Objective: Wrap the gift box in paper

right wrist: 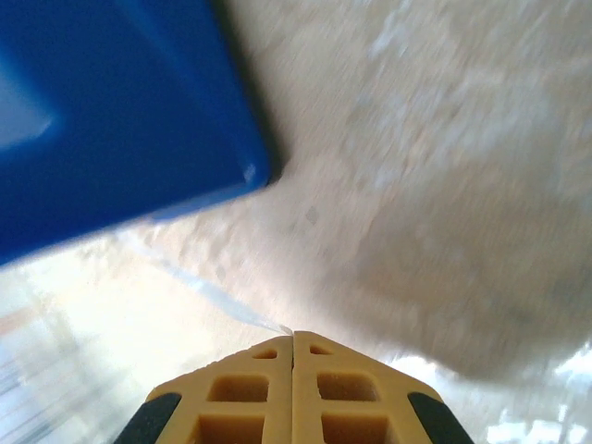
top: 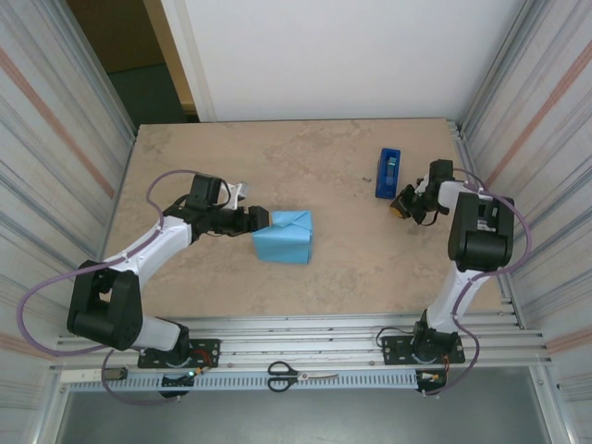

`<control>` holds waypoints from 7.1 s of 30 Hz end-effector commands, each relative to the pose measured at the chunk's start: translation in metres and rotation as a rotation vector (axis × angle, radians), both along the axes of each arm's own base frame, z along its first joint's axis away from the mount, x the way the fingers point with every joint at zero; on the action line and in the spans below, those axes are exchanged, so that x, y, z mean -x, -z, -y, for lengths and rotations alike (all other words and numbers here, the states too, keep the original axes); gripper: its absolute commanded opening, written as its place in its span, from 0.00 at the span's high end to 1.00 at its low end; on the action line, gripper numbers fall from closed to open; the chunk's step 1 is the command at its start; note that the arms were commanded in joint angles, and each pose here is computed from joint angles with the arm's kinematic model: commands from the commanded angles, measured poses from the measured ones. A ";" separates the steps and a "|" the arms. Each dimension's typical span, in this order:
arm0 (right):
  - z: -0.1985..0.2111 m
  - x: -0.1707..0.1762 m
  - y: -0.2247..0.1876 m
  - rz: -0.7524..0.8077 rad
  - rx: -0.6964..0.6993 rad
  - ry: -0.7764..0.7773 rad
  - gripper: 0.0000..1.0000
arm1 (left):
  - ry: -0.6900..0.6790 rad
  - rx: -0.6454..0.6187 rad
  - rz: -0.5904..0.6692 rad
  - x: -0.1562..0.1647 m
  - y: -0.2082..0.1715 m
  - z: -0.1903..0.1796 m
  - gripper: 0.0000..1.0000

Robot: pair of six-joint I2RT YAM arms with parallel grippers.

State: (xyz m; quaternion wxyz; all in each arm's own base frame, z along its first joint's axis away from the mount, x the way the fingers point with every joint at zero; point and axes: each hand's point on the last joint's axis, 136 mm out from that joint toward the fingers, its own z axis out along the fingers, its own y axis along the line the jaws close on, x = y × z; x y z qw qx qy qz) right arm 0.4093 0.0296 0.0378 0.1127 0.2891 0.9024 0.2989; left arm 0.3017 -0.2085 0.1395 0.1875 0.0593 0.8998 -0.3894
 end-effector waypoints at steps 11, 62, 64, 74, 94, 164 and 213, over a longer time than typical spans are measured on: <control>-0.111 0.075 -0.174 0.287 -0.161 -0.283 1.00 | 0.016 -0.077 -0.129 0.028 0.038 -0.009 0.29; -0.305 0.153 -0.113 -0.091 0.003 -0.542 1.00 | 0.020 -0.038 -0.106 0.027 0.031 -0.005 0.29; -0.301 0.153 -0.108 -0.105 0.060 -0.550 1.00 | 0.024 -0.034 -0.100 0.026 0.027 -0.004 0.29; -0.290 0.157 -0.093 -0.144 0.171 -0.545 1.00 | 0.035 -0.011 -0.028 0.015 -0.006 0.001 0.29; -0.291 0.158 -0.086 -0.158 0.179 -0.545 1.00 | 0.006 0.136 0.175 0.015 -0.096 0.000 0.73; -0.336 0.138 -0.162 0.072 -0.062 -0.561 0.75 | 0.228 -0.259 -0.120 0.050 0.041 0.039 1.00; -0.305 0.158 -0.121 0.124 -0.033 -0.542 1.00 | 0.195 -0.192 -0.078 0.042 0.020 0.042 1.00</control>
